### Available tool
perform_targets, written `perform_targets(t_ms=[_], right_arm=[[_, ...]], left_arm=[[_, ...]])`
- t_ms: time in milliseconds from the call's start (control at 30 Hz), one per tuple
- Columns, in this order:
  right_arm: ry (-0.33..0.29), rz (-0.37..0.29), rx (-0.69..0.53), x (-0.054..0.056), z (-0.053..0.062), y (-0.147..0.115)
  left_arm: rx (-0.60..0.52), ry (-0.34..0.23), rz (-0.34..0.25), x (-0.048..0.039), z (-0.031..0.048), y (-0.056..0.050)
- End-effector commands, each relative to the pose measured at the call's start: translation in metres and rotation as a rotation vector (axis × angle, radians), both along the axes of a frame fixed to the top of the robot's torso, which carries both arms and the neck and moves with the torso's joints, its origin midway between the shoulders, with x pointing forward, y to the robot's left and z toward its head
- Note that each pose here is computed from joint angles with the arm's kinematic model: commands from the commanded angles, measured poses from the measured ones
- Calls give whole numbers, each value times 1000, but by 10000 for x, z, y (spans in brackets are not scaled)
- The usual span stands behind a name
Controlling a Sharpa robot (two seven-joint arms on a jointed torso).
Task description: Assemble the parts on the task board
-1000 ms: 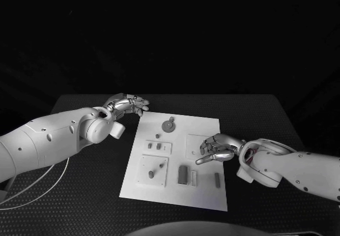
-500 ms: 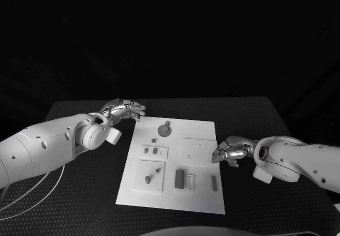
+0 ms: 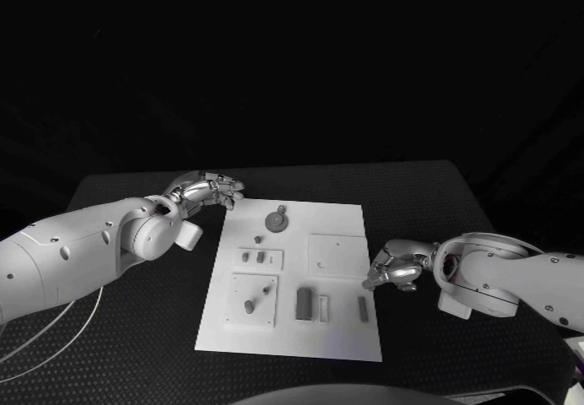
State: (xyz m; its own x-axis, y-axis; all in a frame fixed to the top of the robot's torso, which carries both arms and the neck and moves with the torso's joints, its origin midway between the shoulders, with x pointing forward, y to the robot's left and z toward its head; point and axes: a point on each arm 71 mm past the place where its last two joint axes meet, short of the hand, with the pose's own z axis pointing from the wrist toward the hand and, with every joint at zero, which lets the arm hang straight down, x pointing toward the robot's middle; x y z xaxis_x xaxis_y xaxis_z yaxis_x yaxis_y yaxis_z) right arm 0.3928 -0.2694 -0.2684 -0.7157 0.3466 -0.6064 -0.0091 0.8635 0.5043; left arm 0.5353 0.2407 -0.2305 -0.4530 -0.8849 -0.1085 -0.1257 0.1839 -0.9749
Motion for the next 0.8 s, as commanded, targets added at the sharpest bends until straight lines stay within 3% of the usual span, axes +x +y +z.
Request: perform_targets(t_ms=[33, 200, 333, 800], right_arm=[[26, 26, -103, -37, -37, 23], [-11, 10, -169, -30, -26, 42], [25, -37, -221, -30, -55, 46], [82, -13, -261, -114, -198, 221]], left_arm=[[-7, -7, -9, -10, 9, -22], [-6, -6, -9, -17, 9, -17], [-6, -7, -9, -20, 10, -18], [-6, -7, -9, -27, 12, -10]])
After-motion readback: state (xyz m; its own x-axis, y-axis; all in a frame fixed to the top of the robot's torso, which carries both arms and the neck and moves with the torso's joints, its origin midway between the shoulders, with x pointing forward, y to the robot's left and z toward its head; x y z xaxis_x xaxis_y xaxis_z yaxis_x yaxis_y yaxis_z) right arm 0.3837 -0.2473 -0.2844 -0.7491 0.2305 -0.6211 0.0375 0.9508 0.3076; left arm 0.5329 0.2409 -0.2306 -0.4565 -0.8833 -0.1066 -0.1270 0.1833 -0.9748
